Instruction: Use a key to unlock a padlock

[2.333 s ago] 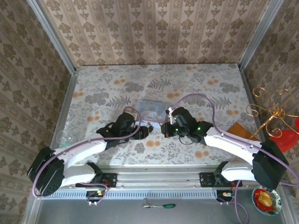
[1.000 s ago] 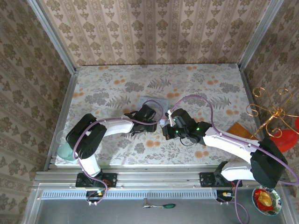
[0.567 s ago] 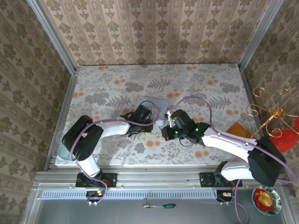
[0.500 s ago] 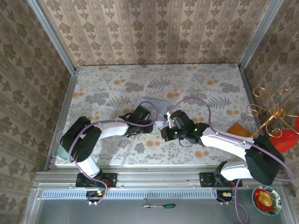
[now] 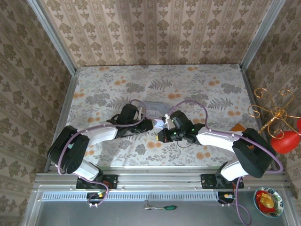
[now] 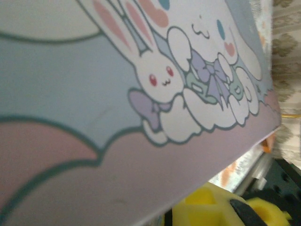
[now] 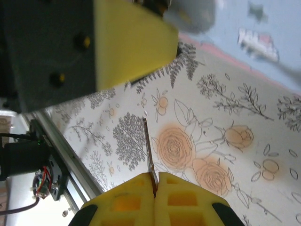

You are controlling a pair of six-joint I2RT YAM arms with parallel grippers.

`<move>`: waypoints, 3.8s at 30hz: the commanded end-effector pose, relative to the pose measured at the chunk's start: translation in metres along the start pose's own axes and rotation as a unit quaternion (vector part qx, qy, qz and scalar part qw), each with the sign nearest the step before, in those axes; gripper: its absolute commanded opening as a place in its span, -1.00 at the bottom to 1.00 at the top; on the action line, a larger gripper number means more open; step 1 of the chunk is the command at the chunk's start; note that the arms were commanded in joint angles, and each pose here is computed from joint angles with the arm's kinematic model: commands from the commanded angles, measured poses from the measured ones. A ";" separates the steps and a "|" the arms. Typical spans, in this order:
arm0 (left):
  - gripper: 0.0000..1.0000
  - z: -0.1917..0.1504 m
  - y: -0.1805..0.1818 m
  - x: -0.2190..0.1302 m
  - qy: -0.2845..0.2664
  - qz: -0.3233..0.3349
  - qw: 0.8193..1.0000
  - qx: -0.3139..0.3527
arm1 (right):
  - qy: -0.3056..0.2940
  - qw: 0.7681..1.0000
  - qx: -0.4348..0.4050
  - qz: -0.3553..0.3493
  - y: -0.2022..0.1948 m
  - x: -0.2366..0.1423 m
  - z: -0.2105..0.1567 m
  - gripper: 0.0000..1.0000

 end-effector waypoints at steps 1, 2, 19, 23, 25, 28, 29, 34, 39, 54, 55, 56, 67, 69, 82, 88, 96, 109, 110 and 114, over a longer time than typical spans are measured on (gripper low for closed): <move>-0.93 0.002 -0.030 -0.013 0.006 -0.083 0.996 -0.006 | 0.003 0.999 0.009 0.040 0.008 0.000 0.005 -1.00; -0.93 0.000 -0.032 -0.015 0.017 -0.092 0.996 -0.007 | 0.001 0.999 0.010 0.043 0.007 -0.001 0.007 -1.00; -0.97 -0.003 -0.037 -0.018 0.022 -0.172 0.985 -0.029 | 0.004 0.993 0.038 0.116 0.005 -0.015 0.017 -1.00; -0.97 -0.001 -0.039 -0.016 0.016 -0.185 0.982 -0.031 | 0.009 0.991 0.037 0.131 0.009 -0.018 0.020 -1.00; -0.98 -0.001 -0.038 -0.015 0.016 -0.185 0.982 -0.030 | 0.007 0.990 0.031 0.138 0.011 -0.020 0.019 -1.00; -0.98 -0.001 -0.038 -0.015 0.019 -0.187 0.982 -0.031 | 0.009 0.990 0.034 0.135 0.008 -0.019 0.017 -1.00; -0.98 -0.001 -0.038 -0.015 0.019 -0.188 0.982 -0.032 | 0.009 0.990 0.036 0.137 0.008 -0.018 0.017 -1.00; -0.98 0.001 -0.041 -0.016 0.022 -0.196 0.980 -0.032 | 0.009 0.988 0.041 0.147 0.010 -0.015 0.020 -1.00; -0.98 0.004 -0.048 -0.017 0.023 -0.204 0.978 -0.027 | 0.008 0.988 0.037 0.149 0.014 -0.017 0.024 -1.00; -1.00 0.016 -0.045 -0.019 0.006 -0.234 0.971 -0.041 | 0.010 0.990 0.039 0.139 0.012 -0.019 0.021 -1.00; -1.00 0.016 -0.045 -0.019 0.006 -0.234 0.971 -0.040 | 0.010 0.989 0.038 0.140 0.013 -0.019 0.022 -1.00; -1.00 0.016 -0.045 -0.020 0.006 -0.234 0.971 -0.039 | 0.011 0.989 0.038 0.140 0.013 -0.019 0.021 -1.00; -1.00 0.011 -0.045 -0.021 0.015 -0.235 0.971 -0.039 | 0.007 0.989 0.038 0.146 0.016 -0.021 0.026 -1.00; -1.00 0.010 -0.045 -0.022 0.017 -0.237 0.971 -0.039 | 0.006 0.989 0.039 0.145 0.016 -0.021 0.026 -1.00; -1.00 0.004 -0.043 -0.024 0.025 -0.240 0.970 -0.035 | -0.011 0.986 0.052 0.157 0.015 -0.025 0.035 -1.00; -1.00 0.003 -0.042 -0.023 0.032 -0.239 0.970 -0.036 | -0.014 0.986 0.053 0.160 0.015 -0.027 0.038 -1.00; -1.00 0.000 -0.040 -0.021 0.043 -0.235 0.970 -0.036 | -0.019 0.986 0.052 0.158 0.013 -0.030 0.038 -1.00; -1.00 -0.005 -0.047 -0.022 0.068 -0.241 0.968 -0.020 | -0.020 0.986 0.057 0.154 0.008 -0.028 0.039 -1.00; -1.00 -0.006 -0.048 -0.022 0.071 -0.242 0.968 -0.017 | -0.021 0.986 0.057 0.153 0.008 -0.028 0.039 -1.00; -1.00 -0.012 -0.052 -0.018 0.086 -0.243 0.966 -0.008 | -0.022 0.986 0.060 0.153 0.007 -0.027 0.040 -1.00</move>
Point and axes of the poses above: each hand's point on the last joint's axis, 136 mm out from that joint toward the fingers, its own x axis out along the fingers, its own y axis along the line the jaws close on, z = x × y, the point moved 3 cm from there along -x, back along the fingers, and after that the axes turned 4 degrees about -x, right-handed, at the moved point
